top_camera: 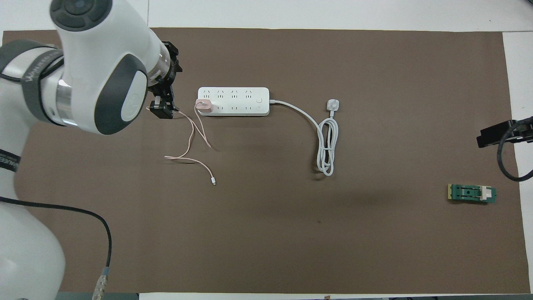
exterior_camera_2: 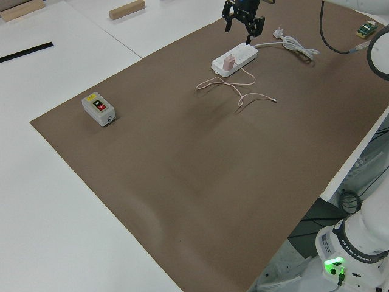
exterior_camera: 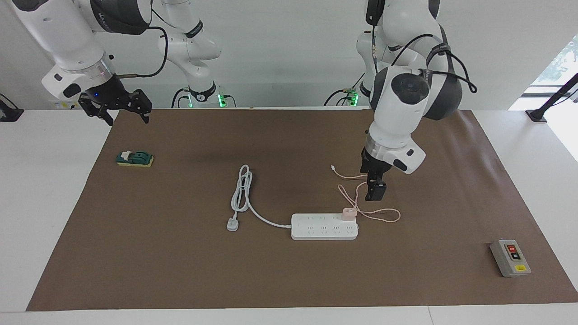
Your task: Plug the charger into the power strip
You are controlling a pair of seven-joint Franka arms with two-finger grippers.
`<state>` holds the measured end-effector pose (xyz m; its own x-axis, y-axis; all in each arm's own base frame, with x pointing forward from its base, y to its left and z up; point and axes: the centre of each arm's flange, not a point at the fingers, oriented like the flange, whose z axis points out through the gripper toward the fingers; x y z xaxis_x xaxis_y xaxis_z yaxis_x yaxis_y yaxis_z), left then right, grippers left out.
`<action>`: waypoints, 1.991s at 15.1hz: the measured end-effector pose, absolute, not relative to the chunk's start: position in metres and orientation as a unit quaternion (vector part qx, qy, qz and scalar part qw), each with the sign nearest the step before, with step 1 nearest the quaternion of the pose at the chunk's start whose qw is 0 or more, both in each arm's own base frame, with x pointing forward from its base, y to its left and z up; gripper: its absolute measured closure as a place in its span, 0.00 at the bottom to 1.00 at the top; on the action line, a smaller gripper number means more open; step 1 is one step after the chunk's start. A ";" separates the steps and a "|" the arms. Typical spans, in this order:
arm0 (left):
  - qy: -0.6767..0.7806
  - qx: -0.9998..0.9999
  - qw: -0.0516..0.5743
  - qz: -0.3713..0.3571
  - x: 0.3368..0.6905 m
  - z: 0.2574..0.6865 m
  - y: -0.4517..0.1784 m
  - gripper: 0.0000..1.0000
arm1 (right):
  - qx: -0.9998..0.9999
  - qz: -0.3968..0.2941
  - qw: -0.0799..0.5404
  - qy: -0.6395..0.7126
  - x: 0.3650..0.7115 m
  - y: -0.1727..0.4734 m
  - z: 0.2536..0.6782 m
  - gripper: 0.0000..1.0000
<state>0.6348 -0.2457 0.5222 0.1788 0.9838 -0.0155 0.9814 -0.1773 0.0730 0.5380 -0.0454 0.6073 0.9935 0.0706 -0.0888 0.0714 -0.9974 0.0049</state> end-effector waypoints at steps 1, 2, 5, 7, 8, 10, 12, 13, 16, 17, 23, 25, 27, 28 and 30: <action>0.616 0.786 0.039 0.022 0.636 0.535 -0.231 0.00 | 0.998 -0.044 0.004 0.036 0.538 -0.045 0.607 0.00; 0.584 0.810 0.040 0.024 0.635 0.546 -0.216 0.00 | 0.998 -0.044 0.004 0.036 0.538 -0.045 0.607 0.00; 0.447 0.894 0.027 0.025 0.632 0.575 -0.161 0.00 | 0.998 -0.044 0.004 0.036 0.538 -0.045 0.607 0.00; 0.350 0.936 0.013 0.029 0.630 0.587 -0.122 0.00 | 0.998 -0.044 0.004 0.036 0.538 -0.045 0.607 0.00; 0.305 0.952 0.011 0.033 0.628 0.596 -0.108 0.00 | 0.998 -0.044 0.004 0.036 0.538 -0.045 0.607 0.00; 0.230 0.972 0.009 0.036 0.619 0.616 -0.078 0.00 | 0.998 -0.044 0.004 0.036 0.538 -0.045 0.607 0.00; 0.164 0.986 0.003 0.025 0.606 0.630 -0.051 0.00 | 0.998 -0.044 0.004 0.036 0.538 -0.045 0.607 0.00; 0.137 0.990 0.002 0.021 0.600 0.634 -0.035 0.00 | 0.998 -0.044 0.004 0.036 0.538 -0.045 0.607 0.00; 0.106 0.994 -0.005 0.017 0.560 0.642 0.013 0.00 | 0.998 -0.044 0.004 0.036 0.538 -0.045 0.607 0.00; 0.102 0.995 0.000 0.017 0.539 0.644 0.021 0.00 | 0.998 -0.044 0.004 0.036 0.538 -0.045 0.607 0.00; 0.074 0.997 0.009 0.010 0.499 0.633 -0.002 0.00 | 0.998 -0.044 0.004 0.036 0.538 -0.045 0.607 0.00; 0.067 0.998 0.003 0.002 0.515 0.618 -0.020 0.00 | 0.998 -0.044 0.004 0.036 0.538 -0.045 0.607 0.00; 0.069 0.998 0.001 0.002 0.523 0.616 -0.024 0.00 | 0.998 -0.044 0.004 0.036 0.538 -0.045 0.607 0.00; 0.070 0.998 0.001 0.006 0.525 0.618 -0.023 0.00 | 0.998 -0.044 0.004 0.036 0.538 -0.045 0.607 0.00; 0.072 0.997 0.002 0.016 0.526 0.626 -0.020 0.00 | 0.998 -0.044 0.004 0.036 0.538 -0.045 0.607 0.00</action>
<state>0.5264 -0.0199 0.6257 0.9890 0.1441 0.0322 0.1439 -0.9896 0.0070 0.5380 -0.0454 0.6073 0.9935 0.0706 -0.0888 0.0714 -0.9974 0.0049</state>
